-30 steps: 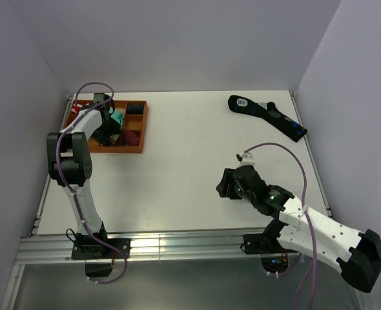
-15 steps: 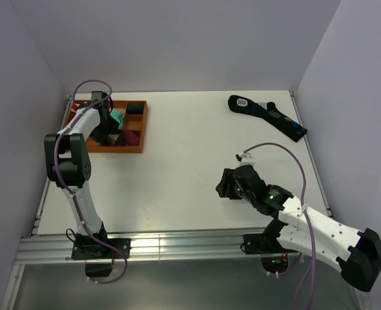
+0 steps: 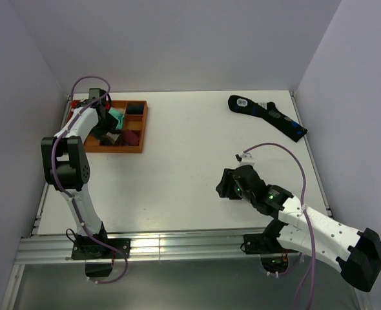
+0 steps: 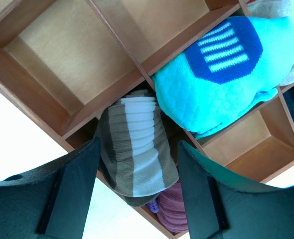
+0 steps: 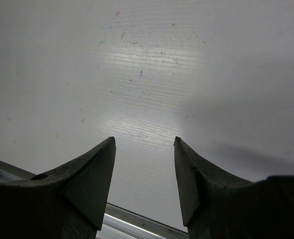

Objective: Roll the socks
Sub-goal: Place the sock in the storage box.

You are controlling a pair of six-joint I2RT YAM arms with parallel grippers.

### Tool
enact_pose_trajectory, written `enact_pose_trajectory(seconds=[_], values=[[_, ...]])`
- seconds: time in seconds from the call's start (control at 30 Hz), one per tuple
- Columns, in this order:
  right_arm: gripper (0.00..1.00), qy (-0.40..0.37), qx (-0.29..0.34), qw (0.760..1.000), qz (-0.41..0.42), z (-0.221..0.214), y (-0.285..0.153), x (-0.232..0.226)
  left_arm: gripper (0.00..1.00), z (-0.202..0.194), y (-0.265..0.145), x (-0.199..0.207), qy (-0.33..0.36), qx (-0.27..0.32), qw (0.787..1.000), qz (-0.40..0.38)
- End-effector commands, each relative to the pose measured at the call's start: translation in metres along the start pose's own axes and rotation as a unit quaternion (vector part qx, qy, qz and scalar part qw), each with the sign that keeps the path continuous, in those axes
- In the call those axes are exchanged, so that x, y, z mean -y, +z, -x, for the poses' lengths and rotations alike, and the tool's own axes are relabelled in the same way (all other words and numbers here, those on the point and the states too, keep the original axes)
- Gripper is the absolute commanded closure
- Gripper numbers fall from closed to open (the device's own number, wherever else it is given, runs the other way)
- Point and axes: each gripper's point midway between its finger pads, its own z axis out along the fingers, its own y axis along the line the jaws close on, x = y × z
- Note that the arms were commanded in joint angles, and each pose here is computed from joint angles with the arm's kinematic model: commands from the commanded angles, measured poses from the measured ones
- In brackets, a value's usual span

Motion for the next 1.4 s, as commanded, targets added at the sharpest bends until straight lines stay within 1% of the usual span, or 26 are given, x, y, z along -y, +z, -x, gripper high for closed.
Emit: enact_pose_trajectory(seconds=[0.0, 0.23, 0.33, 0.43, 0.5, 0.6, 0.63, 0.7, 0.73, 0.77, 0.83, 0.87, 0.97, 1.23, 1.37], values=[[0.42, 0.005, 0.013, 1.0, 0.005, 0.004, 0.002, -0.003, 0.33, 0.012, -0.018, 0.009, -0.003, 0.012, 1.0, -0.028], [0.42, 0.007, 0.016, 1.0, 0.003, 0.004, 0.0, -0.001, 0.35, 0.002, -0.004, 0.007, -0.015, 0.008, 0.999, -0.034], [0.42, 0.007, 0.015, 1.0, 0.004, 0.003, -0.001, -0.001, 0.37, -0.009, 0.007, 0.003, -0.016, -0.006, 1.0, -0.024], [0.43, 0.006, 0.015, 1.0, 0.004, 0.004, -0.001, -0.001, 0.37, -0.011, 0.01, 0.0, -0.022, -0.004, 0.999, -0.023], [0.43, 0.007, 0.014, 1.0, 0.004, 0.003, -0.001, -0.001, 0.38, -0.014, 0.014, -0.005, -0.022, -0.004, 1.0, -0.012], [0.43, 0.008, 0.015, 1.0, 0.003, 0.003, -0.001, -0.001, 0.43, -0.016, 0.019, -0.012, -0.022, -0.002, 1.0, 0.003], [0.43, 0.008, 0.015, 1.0, 0.003, 0.003, -0.001, -0.001, 0.46, -0.018, 0.022, -0.014, -0.022, -0.003, 1.0, 0.006], [0.43, 0.007, 0.015, 1.0, 0.003, 0.003, -0.001, -0.001, 0.55, -0.019, 0.025, -0.017, -0.024, -0.001, 1.0, 0.015], [0.43, 0.008, 0.015, 1.0, 0.003, 0.004, -0.001, 0.0, 0.61, -0.02, 0.027, -0.017, -0.023, -0.002, 1.0, 0.018], [0.43, 0.007, 0.014, 1.0, 0.003, 0.003, 0.0, 0.0, 0.7, -0.021, 0.028, -0.018, -0.023, -0.003, 1.0, 0.018], [0.43, 0.007, 0.015, 1.0, 0.002, 0.003, 0.0, 0.0, 0.79, -0.022, 0.033, -0.021, -0.021, -0.005, 0.999, 0.029], [0.43, 0.007, 0.014, 1.0, 0.002, 0.003, 0.0, 0.0, 0.88, -0.023, 0.034, -0.021, -0.02, -0.006, 0.999, 0.031], [0.43, 0.007, 0.014, 1.0, 0.002, 0.003, 0.0, 0.0, 1.0, -0.027, 0.041, -0.026, -0.015, -0.009, 0.999, 0.043], [0.43, 0.006, 0.013, 1.0, 0.002, 0.003, 0.0, 0.0, 0.99, -0.043, 0.057, -0.04, -0.01, -0.023, 0.997, 0.067], [0.43, 0.006, 0.011, 1.0, 0.0, 0.002, 0.001, 0.001, 0.92, -0.053, 0.064, -0.045, -0.009, -0.037, 0.997, 0.073]])
